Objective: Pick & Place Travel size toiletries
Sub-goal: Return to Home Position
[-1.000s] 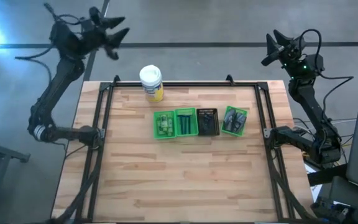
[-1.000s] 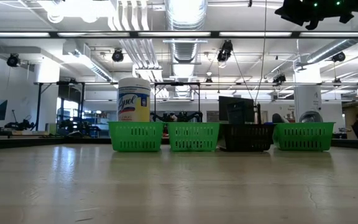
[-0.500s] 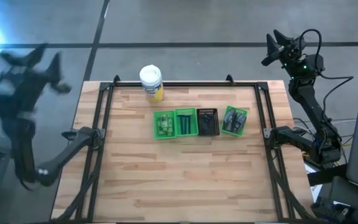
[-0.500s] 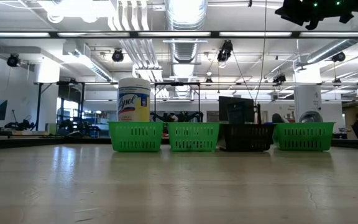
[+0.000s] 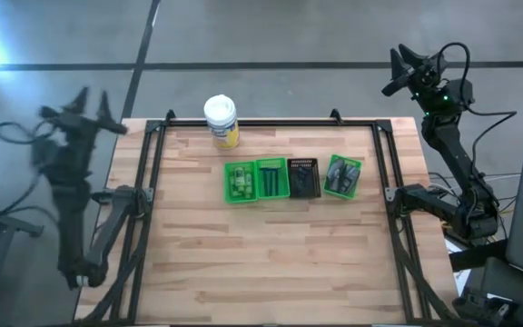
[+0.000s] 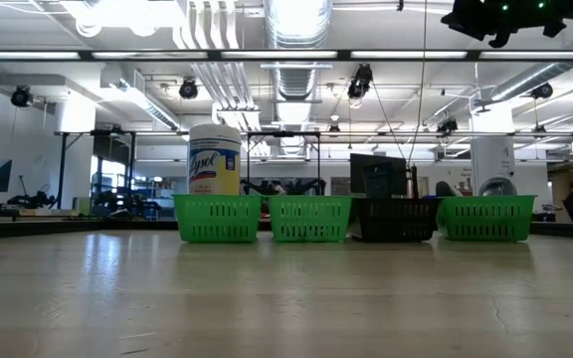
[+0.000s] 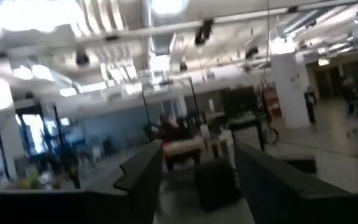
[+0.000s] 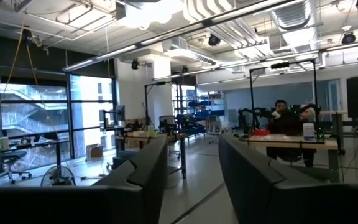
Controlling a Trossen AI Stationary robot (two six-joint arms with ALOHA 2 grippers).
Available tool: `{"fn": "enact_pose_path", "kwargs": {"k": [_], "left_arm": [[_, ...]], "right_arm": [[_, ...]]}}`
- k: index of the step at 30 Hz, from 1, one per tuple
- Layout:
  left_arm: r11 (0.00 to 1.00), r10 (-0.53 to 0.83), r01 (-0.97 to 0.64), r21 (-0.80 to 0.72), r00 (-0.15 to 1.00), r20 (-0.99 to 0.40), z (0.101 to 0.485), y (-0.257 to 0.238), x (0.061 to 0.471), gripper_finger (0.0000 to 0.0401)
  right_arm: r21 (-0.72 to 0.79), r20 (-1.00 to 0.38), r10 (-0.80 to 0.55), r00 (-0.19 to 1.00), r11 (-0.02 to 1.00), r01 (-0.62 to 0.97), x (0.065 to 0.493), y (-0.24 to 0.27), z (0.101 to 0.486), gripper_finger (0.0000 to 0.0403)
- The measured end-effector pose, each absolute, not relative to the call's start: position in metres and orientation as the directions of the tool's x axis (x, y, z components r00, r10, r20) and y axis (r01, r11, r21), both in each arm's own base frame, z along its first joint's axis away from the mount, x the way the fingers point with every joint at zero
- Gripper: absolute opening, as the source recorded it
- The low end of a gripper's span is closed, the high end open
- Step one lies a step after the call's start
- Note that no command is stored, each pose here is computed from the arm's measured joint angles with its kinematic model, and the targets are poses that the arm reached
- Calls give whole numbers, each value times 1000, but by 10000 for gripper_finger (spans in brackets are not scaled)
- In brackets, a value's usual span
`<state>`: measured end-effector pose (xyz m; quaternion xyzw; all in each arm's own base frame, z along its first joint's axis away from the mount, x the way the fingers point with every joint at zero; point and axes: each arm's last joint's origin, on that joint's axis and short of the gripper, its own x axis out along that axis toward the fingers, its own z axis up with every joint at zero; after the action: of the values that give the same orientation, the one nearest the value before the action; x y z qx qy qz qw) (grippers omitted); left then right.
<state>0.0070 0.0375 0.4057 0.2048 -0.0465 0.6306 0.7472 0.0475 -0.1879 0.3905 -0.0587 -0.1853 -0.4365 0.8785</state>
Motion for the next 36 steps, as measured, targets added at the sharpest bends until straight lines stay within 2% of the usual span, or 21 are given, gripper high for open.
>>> {"fn": "enact_pose_path", "kwargs": {"k": [5, 8, 11, 14, 16, 31, 36], "left_arm": [[121, 913, -984, 130, 162, 374, 349, 54, 7, 204], [79, 891, -992, 97, 114, 440, 323, 59, 5, 204], [80, 931, -996, 28, 85, 354, 285, 73, 4, 204], [109, 939, -993, -37, 91, 331, 265, 80, 5, 204], [110, 963, -991, -74, 87, 257, 245, 88, 5, 204], [100, 991, -993, -57, 94, 98, 184, 102, 6, 204], [103, 995, -986, -129, 102, 17, 169, 103, 7, 204]], "right_arm": [[59, 377, -745, 550, 612, 789, 47, -188, 390, 127], [59, 376, -746, 550, 612, 789, 47, -188, 390, 118], [59, 376, -747, 548, 610, 791, 47, -188, 390, 108], [54, 374, -749, 546, 606, 794, 47, -189, 390, 98], [53, 375, -749, 546, 606, 794, 47, -188, 390, 91], [54, 375, -750, 544, 604, 795, 47, -188, 390, 46], [54, 375, -750, 544, 604, 795, 47, -188, 390, 45]]}}
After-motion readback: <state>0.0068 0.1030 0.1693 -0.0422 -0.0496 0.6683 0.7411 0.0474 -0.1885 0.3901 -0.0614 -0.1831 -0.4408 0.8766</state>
